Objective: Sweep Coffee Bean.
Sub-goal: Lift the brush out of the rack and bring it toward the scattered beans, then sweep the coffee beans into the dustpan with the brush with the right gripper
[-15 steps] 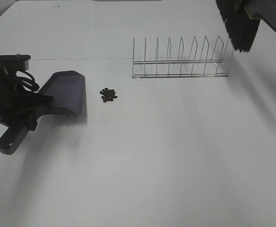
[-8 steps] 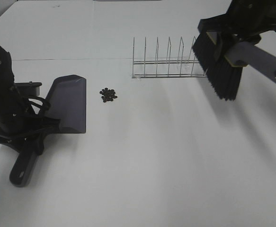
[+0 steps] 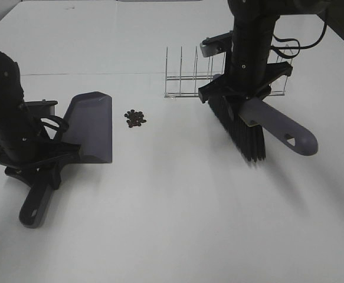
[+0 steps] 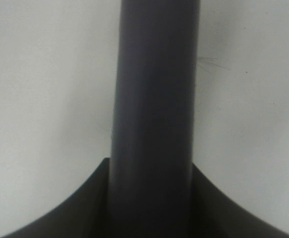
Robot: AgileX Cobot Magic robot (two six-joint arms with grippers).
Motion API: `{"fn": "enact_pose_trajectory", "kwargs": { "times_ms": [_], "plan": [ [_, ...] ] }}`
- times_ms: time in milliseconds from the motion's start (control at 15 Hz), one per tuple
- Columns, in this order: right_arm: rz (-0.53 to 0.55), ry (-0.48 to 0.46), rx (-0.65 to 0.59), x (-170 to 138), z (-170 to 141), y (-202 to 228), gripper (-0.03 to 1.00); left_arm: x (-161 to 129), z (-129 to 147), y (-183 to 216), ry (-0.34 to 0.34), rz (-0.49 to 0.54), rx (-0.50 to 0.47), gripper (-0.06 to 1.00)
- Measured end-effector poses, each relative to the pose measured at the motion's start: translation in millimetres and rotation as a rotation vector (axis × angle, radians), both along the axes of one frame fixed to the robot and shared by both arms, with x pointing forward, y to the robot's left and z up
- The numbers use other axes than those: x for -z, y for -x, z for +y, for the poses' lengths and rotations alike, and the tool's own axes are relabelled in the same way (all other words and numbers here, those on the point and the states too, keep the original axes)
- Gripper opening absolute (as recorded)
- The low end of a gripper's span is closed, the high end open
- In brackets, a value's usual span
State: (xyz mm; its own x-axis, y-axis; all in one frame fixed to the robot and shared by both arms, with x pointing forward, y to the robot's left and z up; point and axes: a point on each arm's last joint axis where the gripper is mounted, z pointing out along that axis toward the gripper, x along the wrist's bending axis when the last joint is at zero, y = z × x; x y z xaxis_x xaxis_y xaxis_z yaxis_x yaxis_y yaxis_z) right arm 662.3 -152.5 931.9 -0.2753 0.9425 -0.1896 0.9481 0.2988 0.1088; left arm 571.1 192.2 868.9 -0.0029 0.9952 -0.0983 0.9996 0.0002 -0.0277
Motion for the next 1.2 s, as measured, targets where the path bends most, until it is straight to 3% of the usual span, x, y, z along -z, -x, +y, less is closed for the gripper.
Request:
{"fn": "enact_pose_trajectory", "kwargs": {
  "times_ms": [267,600,867,1200],
  "plan": [
    [0.014,0.019,-0.016,8,20,-18,0.27,2,-5,-12,0.001,0.034,0.004,0.32],
    [-0.016,-0.026,-0.136,20,86,-27,0.27,0,-21,-17,0.005,0.009,0.063,0.32],
    [-0.026,-0.141,-0.245,27,152,-11,0.27,3,-26,-16,0.004,0.012,0.079,0.32],
    [-0.018,-0.243,-0.333,21,197,12,0.27,3,-26,-16,0.004,0.016,0.079,0.32]
  ]
}}
